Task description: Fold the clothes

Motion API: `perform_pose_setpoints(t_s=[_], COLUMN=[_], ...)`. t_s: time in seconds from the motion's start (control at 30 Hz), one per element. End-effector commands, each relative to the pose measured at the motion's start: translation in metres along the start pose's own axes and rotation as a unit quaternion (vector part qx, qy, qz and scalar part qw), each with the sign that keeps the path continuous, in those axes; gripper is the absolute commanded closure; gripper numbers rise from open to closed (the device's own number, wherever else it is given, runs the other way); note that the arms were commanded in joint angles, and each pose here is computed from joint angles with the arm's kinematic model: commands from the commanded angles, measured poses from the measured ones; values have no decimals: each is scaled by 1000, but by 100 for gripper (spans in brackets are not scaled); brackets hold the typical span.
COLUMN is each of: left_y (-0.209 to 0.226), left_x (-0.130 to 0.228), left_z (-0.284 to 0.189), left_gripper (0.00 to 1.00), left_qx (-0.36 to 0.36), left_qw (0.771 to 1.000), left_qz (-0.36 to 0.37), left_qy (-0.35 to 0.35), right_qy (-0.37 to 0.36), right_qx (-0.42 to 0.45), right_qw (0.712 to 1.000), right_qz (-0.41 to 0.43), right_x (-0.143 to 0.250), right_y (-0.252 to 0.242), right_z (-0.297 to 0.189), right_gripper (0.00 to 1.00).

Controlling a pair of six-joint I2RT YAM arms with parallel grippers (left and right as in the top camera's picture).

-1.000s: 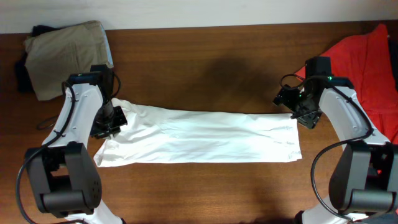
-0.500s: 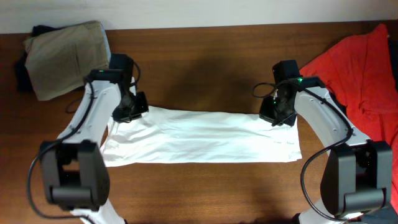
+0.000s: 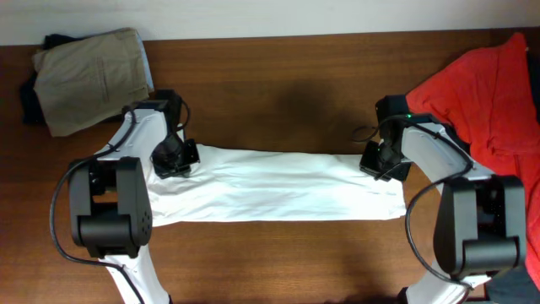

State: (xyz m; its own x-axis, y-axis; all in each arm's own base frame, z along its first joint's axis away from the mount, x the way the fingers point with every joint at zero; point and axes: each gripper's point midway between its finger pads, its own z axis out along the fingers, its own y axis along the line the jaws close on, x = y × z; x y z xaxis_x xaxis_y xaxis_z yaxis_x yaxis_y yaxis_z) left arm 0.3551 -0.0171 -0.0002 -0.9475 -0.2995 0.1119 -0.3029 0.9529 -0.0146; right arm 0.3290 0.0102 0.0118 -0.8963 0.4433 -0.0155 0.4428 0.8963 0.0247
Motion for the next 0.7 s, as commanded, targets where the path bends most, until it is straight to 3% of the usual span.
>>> perform_pose_setpoints(t_s=[0.0,0.67], left_y=[42,139], left_x=[-4,-19], left_z=[19,16], left_gripper=[100,100], left_qx=[-57,-60], left_qw=[996,979], left_qz=[-64,-197], left_qy=[12,3], right_qy=[20,-35], right_qx=[20,14], right_qw=[1000,999], right_qz=[11,18], right_x=[3,-29], right_y=[-14,-11], right_z=[16,26], right_gripper=[96,96])
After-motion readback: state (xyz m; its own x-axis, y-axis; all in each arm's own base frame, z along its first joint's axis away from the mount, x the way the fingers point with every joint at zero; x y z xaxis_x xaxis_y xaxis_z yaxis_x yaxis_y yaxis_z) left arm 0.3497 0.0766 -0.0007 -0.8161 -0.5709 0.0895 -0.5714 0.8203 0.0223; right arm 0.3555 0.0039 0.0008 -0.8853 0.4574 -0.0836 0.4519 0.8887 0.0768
